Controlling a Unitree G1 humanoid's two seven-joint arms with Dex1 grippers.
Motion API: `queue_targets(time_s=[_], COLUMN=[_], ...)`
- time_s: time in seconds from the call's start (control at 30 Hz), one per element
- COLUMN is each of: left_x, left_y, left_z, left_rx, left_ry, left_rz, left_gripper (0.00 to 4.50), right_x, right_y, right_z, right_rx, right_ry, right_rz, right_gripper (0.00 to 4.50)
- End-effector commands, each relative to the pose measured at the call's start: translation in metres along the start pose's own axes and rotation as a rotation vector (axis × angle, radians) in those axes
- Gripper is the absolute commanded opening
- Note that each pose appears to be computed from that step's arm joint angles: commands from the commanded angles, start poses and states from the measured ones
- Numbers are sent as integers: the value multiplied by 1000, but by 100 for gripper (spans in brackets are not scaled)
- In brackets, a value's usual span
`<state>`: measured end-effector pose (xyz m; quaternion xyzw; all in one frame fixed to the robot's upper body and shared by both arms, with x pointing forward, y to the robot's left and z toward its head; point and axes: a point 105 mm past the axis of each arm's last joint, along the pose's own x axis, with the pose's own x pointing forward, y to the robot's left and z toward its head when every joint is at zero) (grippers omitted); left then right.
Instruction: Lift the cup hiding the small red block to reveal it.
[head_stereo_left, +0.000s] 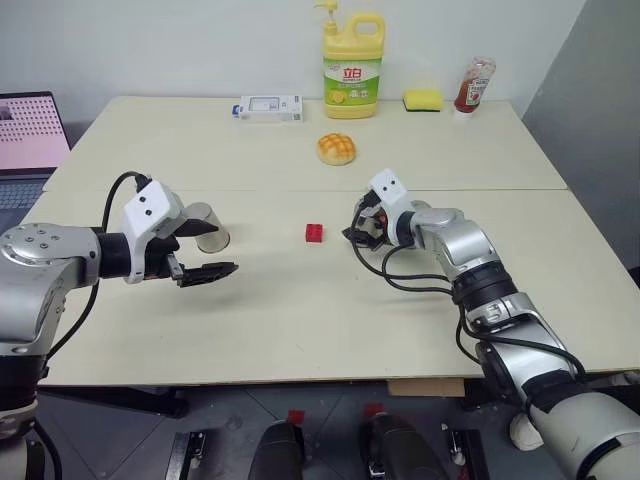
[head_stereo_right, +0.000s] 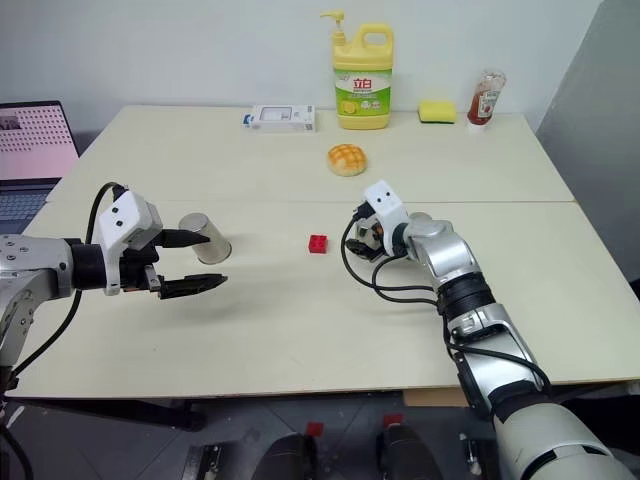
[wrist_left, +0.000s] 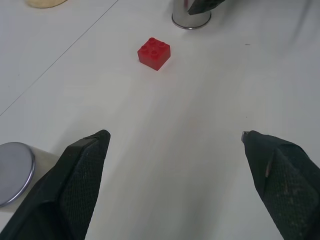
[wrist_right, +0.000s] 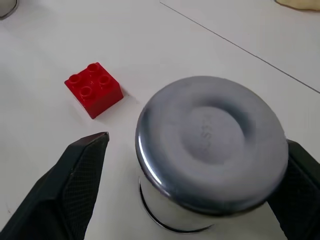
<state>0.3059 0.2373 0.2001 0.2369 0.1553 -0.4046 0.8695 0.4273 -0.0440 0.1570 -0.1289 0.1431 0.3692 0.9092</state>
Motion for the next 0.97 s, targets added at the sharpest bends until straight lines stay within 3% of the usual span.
queue_targets(time_s=[0.03,0.2,0.27,0.4,0.7,0.97], left_x=[-2,-3,-4,-10,-16,-13], left_y=[1,0,0,1,7,7], left_z=[7,6,4,1,-9,-9], left_rx=[33,29,27,25,30,5], left_ry=[-18,-19,-17,-7,20,-6], left_rz=[12,14,16,28,73,50], left_gripper=[450,450,450,450,450,450], right_x=[-23,-60,-81,-109,-170,-177], right_y=[0,7,11,14,43,49], right_z=[71,112,113,82,0,-7], right_rx=[-51,-63,-112,-248,-200,-178], right_ry=[-240,-397,-424,-386,-193,-176], right_rz=[-27,-14,14,43,284,289], right_gripper=[448,448,448,448,448,448])
